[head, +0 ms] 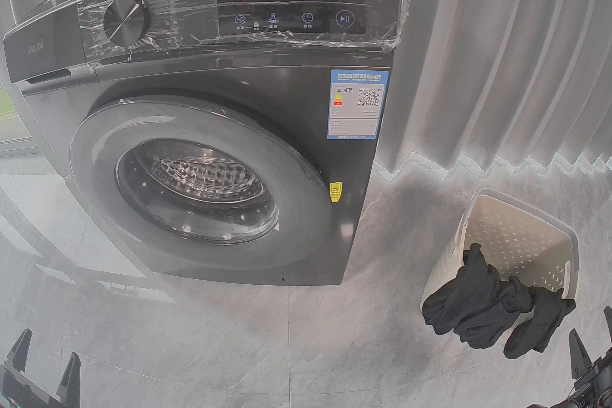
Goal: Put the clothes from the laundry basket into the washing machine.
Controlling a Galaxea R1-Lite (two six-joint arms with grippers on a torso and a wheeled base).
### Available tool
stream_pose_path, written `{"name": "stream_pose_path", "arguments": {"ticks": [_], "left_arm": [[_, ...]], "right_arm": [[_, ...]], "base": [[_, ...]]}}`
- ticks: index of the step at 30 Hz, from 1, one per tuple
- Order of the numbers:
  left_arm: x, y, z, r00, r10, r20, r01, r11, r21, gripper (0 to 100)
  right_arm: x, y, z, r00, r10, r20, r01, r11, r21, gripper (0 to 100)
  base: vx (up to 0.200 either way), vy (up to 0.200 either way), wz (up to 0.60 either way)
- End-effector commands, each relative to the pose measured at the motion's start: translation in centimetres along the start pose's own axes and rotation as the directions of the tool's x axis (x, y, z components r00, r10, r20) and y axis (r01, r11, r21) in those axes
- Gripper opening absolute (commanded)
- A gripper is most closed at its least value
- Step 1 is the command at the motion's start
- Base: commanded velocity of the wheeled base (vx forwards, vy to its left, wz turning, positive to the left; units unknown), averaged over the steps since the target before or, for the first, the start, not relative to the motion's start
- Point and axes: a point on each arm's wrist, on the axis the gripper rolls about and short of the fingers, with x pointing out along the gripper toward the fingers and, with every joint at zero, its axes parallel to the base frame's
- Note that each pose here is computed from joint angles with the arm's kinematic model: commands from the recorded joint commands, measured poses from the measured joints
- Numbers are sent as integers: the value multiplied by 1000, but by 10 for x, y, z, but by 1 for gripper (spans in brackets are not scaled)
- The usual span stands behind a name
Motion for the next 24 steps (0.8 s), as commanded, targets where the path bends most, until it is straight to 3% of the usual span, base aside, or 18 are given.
{"name": "stream_pose_path", "arguments": {"ticks": [1,4,10,22,24], "left_arm": [[0,0,-5,1000,1,-4,-1,1000,-3,100],[0,0,-5,1000,-1,-4,1,1000,-6,100],[0,0,-5,1000,-1,-4,1,1000,-2,100],[0,0,-5,1000,-1,-4,1,1000,-5,100],[0,0,-5,1000,-1,-4,1,1000,-6,100]], "right_arm": [[1,0,-5,1000,1,-13,-1,1000,0,100],[1,0,-5,1000,1,-13,-1,1000,0,100],[1,0,-5,1000,-1,-13,1,1000,0,100],[1,0,-5,1000,1,-13,-1,1000,0,100],[1,0,-5,1000,-1,-13,1,1000,0,100]], "base": [[0,0,0],[0,0,0],[0,200,0],[0,0,0],[0,200,0]]}}
